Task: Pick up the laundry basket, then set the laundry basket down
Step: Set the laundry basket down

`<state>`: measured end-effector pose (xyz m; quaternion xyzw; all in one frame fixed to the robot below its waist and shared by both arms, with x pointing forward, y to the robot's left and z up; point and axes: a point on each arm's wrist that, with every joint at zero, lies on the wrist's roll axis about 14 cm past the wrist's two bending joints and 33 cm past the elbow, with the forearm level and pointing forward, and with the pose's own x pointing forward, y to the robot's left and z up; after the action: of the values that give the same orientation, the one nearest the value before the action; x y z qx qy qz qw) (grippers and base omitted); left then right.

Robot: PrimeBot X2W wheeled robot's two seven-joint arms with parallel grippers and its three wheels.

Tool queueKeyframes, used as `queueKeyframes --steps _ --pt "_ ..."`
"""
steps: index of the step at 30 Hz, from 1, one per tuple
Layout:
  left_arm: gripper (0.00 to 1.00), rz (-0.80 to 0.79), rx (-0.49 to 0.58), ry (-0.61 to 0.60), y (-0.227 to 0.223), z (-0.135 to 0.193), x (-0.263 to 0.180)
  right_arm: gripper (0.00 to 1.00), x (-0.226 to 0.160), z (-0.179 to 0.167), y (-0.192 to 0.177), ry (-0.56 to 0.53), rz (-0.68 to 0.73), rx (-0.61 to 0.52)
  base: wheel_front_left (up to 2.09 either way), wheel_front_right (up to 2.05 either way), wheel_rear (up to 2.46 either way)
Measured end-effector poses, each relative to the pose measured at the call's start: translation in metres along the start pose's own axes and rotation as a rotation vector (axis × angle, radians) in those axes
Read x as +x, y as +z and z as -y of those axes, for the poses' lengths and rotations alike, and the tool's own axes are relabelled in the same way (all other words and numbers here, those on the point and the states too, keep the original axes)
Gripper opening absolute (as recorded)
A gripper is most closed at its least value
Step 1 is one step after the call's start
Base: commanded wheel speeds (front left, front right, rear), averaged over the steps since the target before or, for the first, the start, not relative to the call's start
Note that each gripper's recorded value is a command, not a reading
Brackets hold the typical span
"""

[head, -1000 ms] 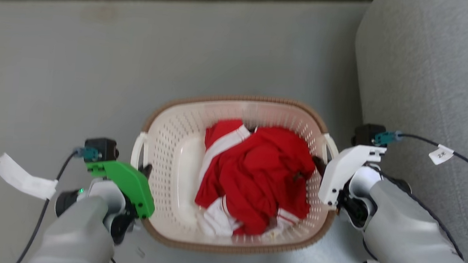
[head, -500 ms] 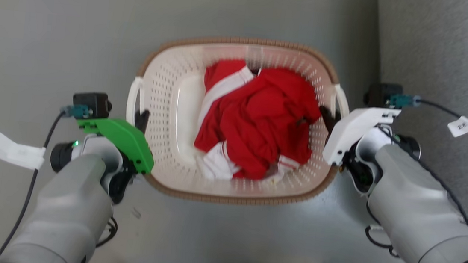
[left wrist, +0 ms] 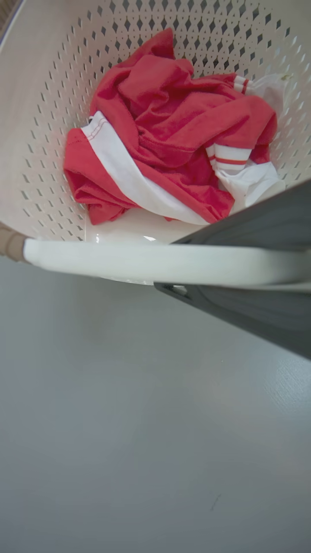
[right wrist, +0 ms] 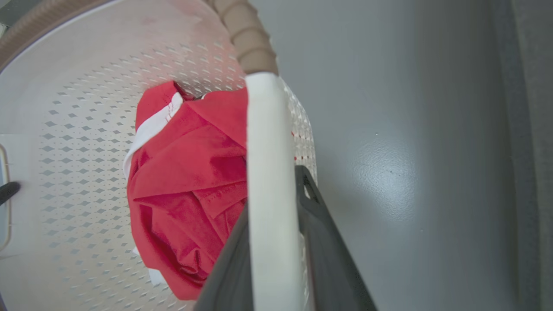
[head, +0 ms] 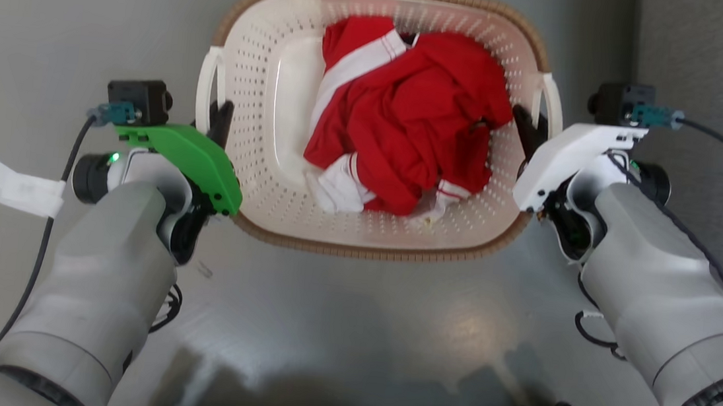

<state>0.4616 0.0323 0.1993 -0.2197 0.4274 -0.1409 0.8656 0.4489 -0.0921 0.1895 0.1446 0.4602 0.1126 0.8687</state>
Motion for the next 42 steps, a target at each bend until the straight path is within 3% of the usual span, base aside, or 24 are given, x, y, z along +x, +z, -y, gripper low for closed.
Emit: queueKeyframes --steps 19,29,30,33,34,35,42 --pt "0.00 -0.040 -0.020 0.045 -0.025 -0.037 0.033 0.00 0.052 0.012 -0.025 0.014 -0.016 -0.024 0.00 0.00 0.00" --pt "0.00 -0.049 -0.029 0.061 -0.032 -0.046 0.034 0.00 0.060 0.012 -0.036 0.015 -0.034 -0.017 0.00 0.00 0.00" --pt "0.00 -0.051 -0.029 0.060 -0.033 -0.045 0.034 0.02 0.060 0.012 -0.036 0.012 -0.032 -0.016 0.00 0.00 0.00" --pt "0.00 -0.054 -0.026 0.056 -0.034 -0.044 0.035 0.40 0.060 0.015 -0.038 0.002 -0.033 -0.012 0.00 0.00 0.00" --pt "0.75 -0.053 -0.026 0.055 -0.034 -0.044 0.035 0.75 0.060 0.016 -0.038 -0.003 -0.034 -0.011 0.00 0.00 0.00" --pt "1.00 -0.052 -0.027 0.056 -0.034 -0.045 0.035 1.00 0.059 0.018 -0.039 -0.011 -0.036 -0.009 0.00 0.00 0.00" --pt "1.00 -0.042 -0.034 0.049 -0.031 -0.042 0.036 1.00 0.058 0.022 -0.039 -0.025 -0.037 -0.002 0.00 0.00 0.00"
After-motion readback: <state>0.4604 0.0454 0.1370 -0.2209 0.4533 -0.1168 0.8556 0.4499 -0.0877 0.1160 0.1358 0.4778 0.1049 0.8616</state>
